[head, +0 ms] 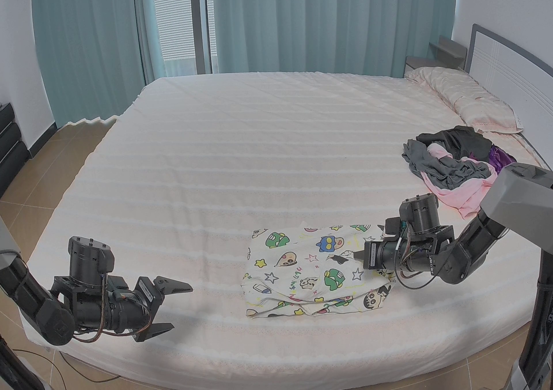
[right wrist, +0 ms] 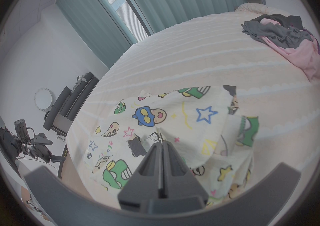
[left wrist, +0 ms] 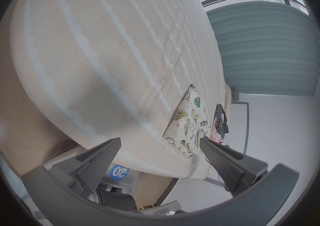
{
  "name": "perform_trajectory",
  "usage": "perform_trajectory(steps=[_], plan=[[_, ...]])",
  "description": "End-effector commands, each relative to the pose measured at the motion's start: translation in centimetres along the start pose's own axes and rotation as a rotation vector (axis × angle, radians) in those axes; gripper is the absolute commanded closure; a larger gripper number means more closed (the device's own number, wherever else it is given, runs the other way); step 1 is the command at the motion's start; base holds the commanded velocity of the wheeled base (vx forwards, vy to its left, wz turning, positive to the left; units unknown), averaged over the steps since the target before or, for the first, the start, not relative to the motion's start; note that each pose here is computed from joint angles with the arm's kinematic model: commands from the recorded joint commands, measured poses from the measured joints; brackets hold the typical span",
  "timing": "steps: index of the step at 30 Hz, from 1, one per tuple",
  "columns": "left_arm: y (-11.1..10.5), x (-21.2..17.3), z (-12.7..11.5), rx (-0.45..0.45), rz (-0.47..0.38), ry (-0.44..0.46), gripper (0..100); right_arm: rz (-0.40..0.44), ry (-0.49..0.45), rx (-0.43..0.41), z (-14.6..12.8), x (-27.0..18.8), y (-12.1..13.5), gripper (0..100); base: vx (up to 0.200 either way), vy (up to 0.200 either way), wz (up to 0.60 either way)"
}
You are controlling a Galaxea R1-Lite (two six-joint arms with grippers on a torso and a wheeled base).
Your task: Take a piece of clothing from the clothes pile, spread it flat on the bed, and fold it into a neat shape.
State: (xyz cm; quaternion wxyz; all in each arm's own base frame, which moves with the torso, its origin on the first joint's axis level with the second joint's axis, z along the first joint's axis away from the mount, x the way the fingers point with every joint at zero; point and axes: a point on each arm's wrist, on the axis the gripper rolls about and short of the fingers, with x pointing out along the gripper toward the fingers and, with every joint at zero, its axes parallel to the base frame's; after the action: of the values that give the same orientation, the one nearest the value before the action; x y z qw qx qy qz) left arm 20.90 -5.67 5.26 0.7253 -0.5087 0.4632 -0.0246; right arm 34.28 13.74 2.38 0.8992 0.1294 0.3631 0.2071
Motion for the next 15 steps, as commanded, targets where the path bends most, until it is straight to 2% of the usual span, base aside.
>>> perform_trajectory(steps=[1,9,14,15], plan=[[0.1,0.0,0.0,-0.001,0.003,0.001,0,0.003,-0.018,0.005,0.3,-2.1,0.3,100,0.000,0.000,0.00],[0.1,0.0,0.0,-0.001,0.003,0.001,0,-0.013,0.058,0.005,-2.8,-6.2,0.4,100,0.000,0.000,0.00],[0.1,0.0,0.0,-0.001,0.003,0.001,0,-0.035,0.129,0.016,-4.9,-6.8,0.1,100,0.000,0.000,0.00],[0.1,0.0,0.0,-0.002,0.004,0.002,0,-0.038,0.141,0.018,-5.2,-7.0,0.0,0,0.000,0.000,0.00]])
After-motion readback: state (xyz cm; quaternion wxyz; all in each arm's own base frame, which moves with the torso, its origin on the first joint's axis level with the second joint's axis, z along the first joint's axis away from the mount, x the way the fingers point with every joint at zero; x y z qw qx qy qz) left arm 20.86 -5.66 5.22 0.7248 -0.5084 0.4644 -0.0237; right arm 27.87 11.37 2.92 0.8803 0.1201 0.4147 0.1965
